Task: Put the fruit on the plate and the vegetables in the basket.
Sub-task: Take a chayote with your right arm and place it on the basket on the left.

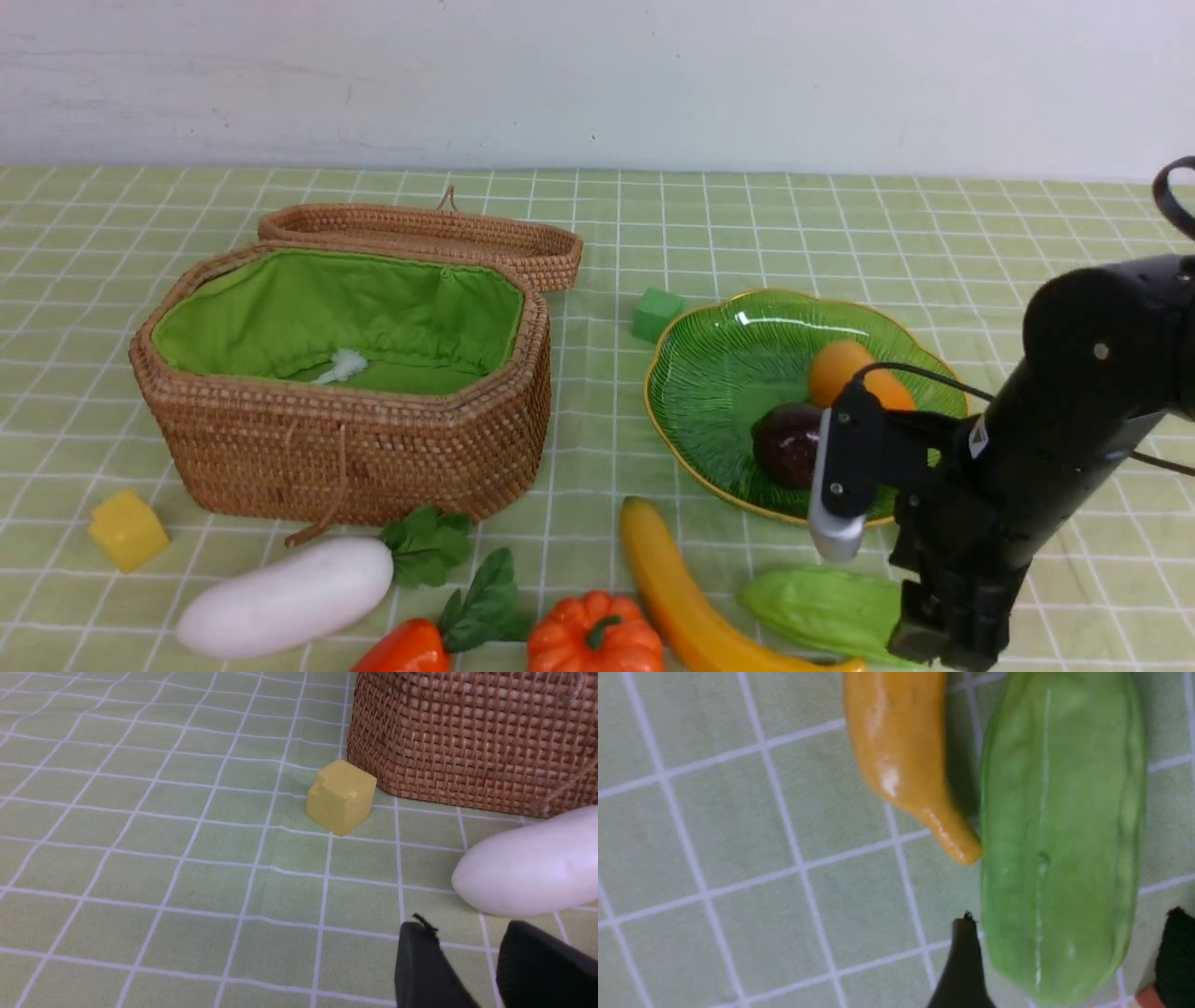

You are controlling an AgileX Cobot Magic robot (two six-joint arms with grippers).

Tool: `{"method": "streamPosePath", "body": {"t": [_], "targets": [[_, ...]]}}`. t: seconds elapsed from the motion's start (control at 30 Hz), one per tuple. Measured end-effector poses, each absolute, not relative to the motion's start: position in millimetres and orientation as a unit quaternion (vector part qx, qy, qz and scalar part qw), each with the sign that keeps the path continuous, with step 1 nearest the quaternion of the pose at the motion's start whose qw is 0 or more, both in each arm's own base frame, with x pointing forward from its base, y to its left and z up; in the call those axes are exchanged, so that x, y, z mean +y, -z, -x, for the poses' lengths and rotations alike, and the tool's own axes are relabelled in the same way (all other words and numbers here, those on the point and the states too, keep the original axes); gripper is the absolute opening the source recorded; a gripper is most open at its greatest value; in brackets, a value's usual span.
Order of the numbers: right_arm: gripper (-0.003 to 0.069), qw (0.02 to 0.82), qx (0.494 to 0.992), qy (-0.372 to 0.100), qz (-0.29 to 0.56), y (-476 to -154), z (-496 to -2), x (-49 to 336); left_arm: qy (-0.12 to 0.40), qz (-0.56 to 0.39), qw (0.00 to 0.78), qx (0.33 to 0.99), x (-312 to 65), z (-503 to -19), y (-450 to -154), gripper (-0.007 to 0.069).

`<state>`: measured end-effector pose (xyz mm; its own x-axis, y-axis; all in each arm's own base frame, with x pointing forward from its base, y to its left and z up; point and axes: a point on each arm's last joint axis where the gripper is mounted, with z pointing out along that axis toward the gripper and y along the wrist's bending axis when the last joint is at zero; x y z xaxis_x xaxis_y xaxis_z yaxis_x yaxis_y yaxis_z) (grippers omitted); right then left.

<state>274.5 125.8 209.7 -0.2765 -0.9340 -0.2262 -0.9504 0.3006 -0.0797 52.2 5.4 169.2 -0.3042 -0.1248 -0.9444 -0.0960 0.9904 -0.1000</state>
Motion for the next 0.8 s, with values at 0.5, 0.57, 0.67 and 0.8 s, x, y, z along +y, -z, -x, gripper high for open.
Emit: {"method": "streamPosePath", "body": {"t": [0.5, 0.57, 0.67, 0.8], "targets": [[0.0401, 0.1, 0.802, -0.04, 0.587, -186, -285, 131, 0.012, 0.068, 0.586, 0.807, 5, -52, -169, 0.0239], [0.0401, 0.088, 0.801, -0.045, 0.59, -188, -282, 130, 0.012, 0.068, 0.586, 0.807, 5, -52, -169, 0.0239], [0.0401, 0.078, 0.791, -0.056, 0.605, -211, -278, 130, 0.012, 0.068, 0.586, 0.807, 5, -52, -169, 0.0239], [0.0401, 0.134, 0.779, -0.077, 0.607, -264, -283, 138, 0.012, 0.068, 0.586, 0.807, 5, -52, -169, 0.0239]]}}
